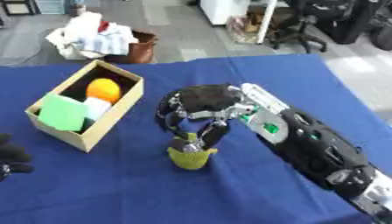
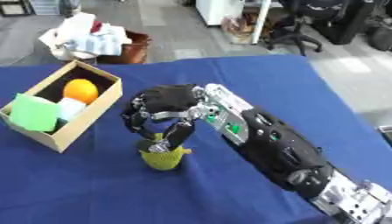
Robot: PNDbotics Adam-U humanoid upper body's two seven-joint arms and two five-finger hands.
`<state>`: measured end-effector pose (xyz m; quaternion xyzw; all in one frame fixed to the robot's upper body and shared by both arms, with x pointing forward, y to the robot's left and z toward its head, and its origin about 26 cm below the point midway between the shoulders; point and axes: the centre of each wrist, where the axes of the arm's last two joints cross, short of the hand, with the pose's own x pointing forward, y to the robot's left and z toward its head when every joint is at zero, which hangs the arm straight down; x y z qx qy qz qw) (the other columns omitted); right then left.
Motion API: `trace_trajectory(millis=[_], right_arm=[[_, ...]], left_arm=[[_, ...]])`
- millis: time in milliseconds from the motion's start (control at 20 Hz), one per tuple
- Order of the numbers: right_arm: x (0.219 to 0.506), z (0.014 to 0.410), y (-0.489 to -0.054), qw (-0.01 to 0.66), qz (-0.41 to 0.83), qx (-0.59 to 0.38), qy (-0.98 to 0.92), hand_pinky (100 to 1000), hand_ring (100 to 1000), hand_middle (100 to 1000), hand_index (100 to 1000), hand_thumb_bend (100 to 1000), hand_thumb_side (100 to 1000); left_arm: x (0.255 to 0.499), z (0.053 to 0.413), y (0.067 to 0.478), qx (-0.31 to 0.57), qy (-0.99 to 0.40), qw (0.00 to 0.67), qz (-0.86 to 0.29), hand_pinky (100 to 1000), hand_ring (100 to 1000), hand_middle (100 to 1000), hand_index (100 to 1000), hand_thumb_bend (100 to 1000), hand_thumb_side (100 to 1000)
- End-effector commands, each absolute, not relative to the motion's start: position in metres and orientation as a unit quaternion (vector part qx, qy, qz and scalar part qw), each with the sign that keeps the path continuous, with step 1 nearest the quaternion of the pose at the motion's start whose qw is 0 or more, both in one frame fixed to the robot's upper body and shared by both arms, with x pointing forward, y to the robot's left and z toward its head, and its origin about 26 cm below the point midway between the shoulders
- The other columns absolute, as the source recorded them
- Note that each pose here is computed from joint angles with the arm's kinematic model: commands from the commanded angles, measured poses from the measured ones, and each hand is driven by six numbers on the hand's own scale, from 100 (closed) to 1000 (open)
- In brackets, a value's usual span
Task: Pick up objects on the table and place them in the box.
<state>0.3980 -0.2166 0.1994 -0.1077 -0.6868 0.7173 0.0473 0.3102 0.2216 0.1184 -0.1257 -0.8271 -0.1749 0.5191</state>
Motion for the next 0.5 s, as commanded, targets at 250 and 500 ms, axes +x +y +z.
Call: trace_trajectory(millis=[250, 500], right_arm=[[0.401, 0.242, -0.22, -0.05, 0.745, -0.119, -0.655, 766, 743, 553, 350, 100, 198], [0.407, 0.233, -0.231, -0.025, 0.772, -0.134, -0.621, 807, 820, 707, 810, 100, 258]], left_arm=[[0.31, 0.125, 0.225, -0.119, -0.832, 0.511, -0.18, 619, 649, 602, 806, 100, 853], [0.31, 0.125, 0.225, -0.119, -0.832, 0.511, -0.179, 619, 649, 602, 805, 100, 854]])
